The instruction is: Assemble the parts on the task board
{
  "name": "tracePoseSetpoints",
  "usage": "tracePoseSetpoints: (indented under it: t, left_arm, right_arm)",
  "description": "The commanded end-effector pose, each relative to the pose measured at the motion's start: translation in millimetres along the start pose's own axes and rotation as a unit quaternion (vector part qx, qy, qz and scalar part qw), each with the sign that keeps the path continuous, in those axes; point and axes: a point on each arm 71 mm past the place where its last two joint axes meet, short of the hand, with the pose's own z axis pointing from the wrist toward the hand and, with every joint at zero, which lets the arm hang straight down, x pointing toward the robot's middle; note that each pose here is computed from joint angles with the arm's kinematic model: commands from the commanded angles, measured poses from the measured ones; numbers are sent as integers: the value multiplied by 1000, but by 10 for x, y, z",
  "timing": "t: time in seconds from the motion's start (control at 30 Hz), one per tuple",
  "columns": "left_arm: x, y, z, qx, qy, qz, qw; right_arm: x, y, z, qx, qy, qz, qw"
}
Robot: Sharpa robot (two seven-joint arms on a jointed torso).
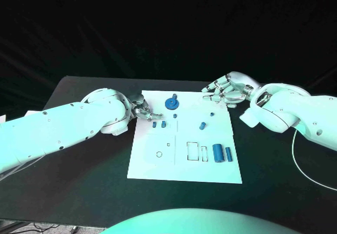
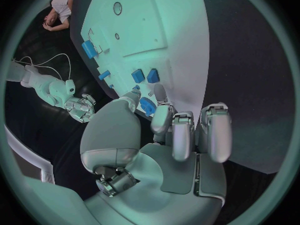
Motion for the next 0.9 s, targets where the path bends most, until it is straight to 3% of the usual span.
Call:
tracePoseSetpoints:
  t: [0.03,0.17,0.33,0.53,0.9]
  left_arm:
    - [-49,-24,-26,6,-10,-13,1000]
    - [-122,-63,-53,37,-18,-45,998]
    - [-212,-200,-56,128,-30,-101,986]
    - [-213,-412,8,224,-68,-57,971]
    - [-78,-640,184,250,-112,75,959]
  right_arm:
    - [21,5,3,-5,9,0,1000]
    - [23,1,3,-5,9,0,1000]
    - [25,-3,4,-4,9,0,1000]
    - [26,-5,15,-4,7,0,1000]
    - [47,-1,32,-5,9,2,1000]
